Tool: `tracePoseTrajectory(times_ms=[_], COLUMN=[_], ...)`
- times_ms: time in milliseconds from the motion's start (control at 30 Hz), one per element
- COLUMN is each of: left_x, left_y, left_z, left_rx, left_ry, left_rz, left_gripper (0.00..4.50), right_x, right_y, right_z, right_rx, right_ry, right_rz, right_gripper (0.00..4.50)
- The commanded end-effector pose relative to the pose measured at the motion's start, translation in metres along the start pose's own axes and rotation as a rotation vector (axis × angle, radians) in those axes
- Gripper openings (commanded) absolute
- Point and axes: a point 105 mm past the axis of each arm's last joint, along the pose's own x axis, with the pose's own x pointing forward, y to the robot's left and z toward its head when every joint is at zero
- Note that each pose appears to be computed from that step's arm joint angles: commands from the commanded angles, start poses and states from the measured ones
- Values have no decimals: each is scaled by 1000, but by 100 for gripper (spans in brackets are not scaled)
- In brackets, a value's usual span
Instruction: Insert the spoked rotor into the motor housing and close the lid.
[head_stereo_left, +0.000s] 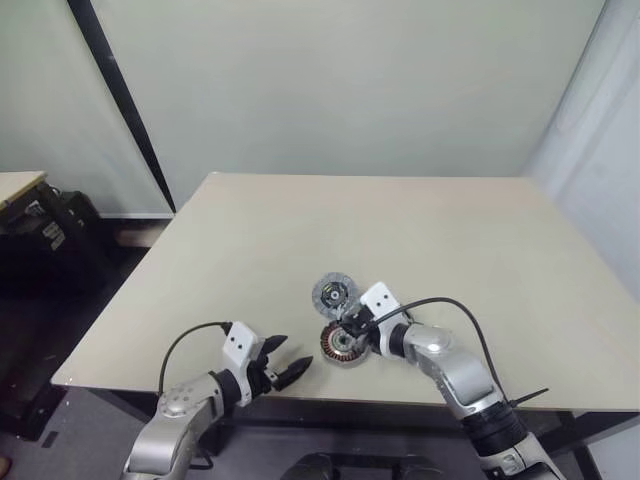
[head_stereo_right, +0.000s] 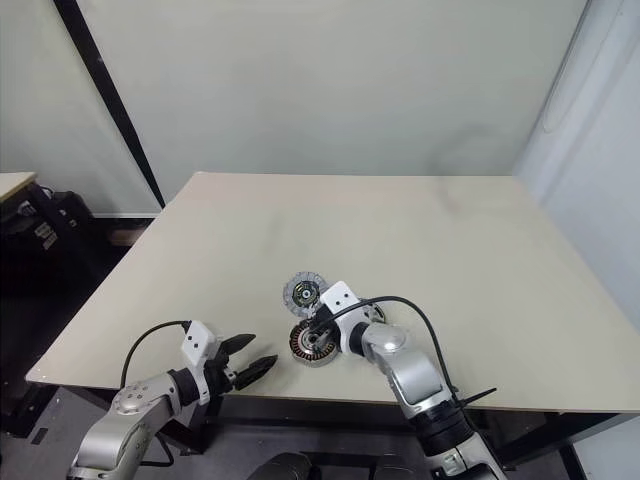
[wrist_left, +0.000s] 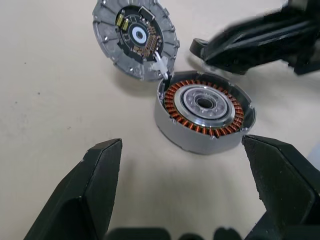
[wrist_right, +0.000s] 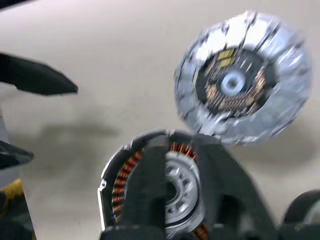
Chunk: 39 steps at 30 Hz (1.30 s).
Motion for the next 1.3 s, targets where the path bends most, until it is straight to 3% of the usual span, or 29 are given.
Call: tracePoseTrajectory(times_ms=[33,233,267,767,1033,1300], left_x=[-1,2,3,10,11,10], left_y=[3,3,3,6,5,3], left_z=[16,31,33,35,36,34], left_rx=[28,42,47,89,95,99], left_ry=[-57,-103,-106,-82,-81,-68], left_rz=[6,-12,-15,-67,-75,-87], left_gripper=[413,413,413,413,413,413], right_x=[-16,-44,-49,-67,-56,-36], right_y=[-18,-55,-62,-69,-61,-55], right_z=[26,17,13,-43,-53,-44], right_rx=[-40,73,119,976,1179,1294], right_ry=[-99,-83,-79,-36,-31,-90], right_rz=[-78,-233,-270,-309,-266,-188], right_gripper=[232,439,445,445,445,445])
